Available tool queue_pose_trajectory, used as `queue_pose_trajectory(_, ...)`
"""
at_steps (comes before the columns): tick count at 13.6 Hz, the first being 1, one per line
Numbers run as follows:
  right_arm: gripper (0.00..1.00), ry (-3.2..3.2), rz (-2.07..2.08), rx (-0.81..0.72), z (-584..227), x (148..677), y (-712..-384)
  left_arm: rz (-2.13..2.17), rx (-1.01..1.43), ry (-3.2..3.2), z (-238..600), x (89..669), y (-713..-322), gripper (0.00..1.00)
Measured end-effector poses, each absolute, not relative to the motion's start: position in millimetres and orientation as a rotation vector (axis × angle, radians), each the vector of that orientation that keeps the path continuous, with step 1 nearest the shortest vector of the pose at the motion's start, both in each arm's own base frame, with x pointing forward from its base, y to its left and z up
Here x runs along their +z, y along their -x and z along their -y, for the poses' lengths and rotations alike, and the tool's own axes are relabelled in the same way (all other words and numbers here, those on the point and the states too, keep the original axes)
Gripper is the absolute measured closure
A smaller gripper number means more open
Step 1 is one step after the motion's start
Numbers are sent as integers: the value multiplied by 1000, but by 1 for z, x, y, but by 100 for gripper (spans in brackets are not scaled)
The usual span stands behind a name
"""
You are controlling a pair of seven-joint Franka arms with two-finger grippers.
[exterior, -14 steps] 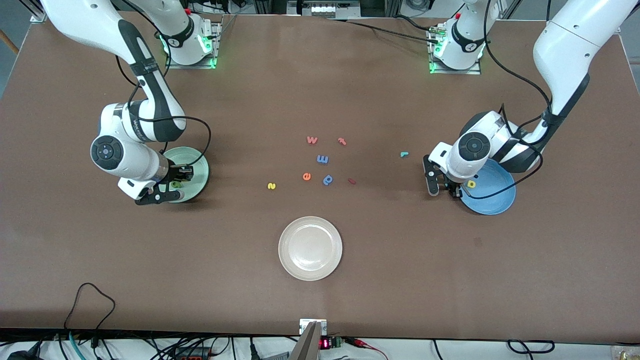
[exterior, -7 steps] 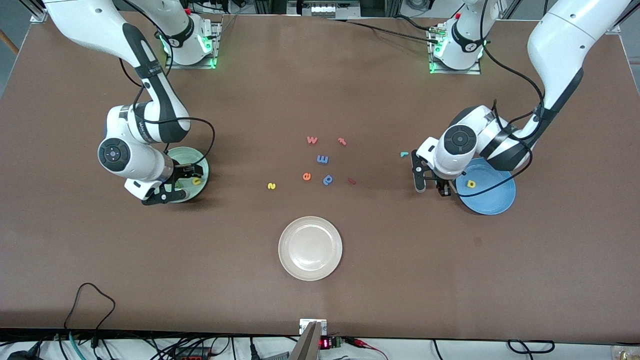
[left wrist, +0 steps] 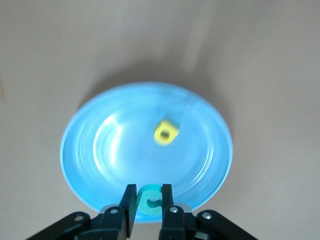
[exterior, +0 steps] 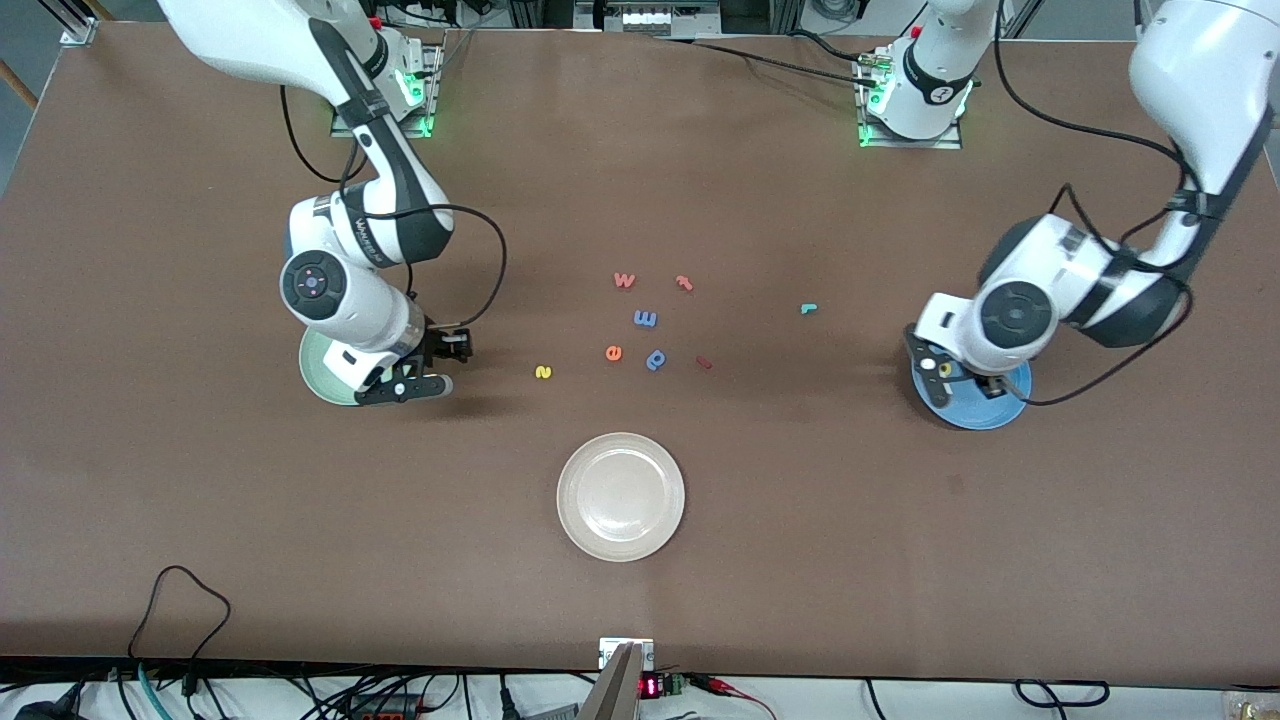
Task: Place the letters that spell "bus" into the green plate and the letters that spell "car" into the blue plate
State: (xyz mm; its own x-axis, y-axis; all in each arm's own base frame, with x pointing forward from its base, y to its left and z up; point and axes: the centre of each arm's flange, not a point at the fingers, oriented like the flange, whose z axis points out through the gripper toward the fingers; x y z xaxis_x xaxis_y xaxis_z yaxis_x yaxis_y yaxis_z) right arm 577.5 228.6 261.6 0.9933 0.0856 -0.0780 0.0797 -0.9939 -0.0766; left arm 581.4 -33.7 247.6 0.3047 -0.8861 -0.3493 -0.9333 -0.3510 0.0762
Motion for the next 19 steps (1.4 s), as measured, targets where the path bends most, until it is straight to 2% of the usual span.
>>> queue_pose_trajectory(1, 48, 3054, 76, 124, -240, 258, -576, -1692, 509, 2438, 25, 243, -580, 73)
queue_pose_trajectory(5, 48, 3050, -35, 137, -307, 230, -561, -1693, 503, 2457, 66, 258, -571, 35)
queue_pose_trajectory(8, 48, 3058, -94, 108, -322, 211, -562, -1401, 511, 2667, 116, 278, -555, 4)
queue_pose_trajectory(9, 48, 3061, -111, 96, -324, 207, -564, -1272, 520, 2756, 127, 280, -550, 0)
queue_pose_trajectory(12, 48, 3061, -134, 62, -337, 203, -573, -802, 560, 2976, 149, 272, -534, 0)
queue_pose_trajectory(15, 48, 3067, -128, 65, -345, 197, -571, -408, 495, 3074, 206, 251, -498, 0)
queue_pose_trajectory(19, 48, 3087, -104, 94, -351, 180, -563, -410, 411, 3138, 247, 230, -463, 0)
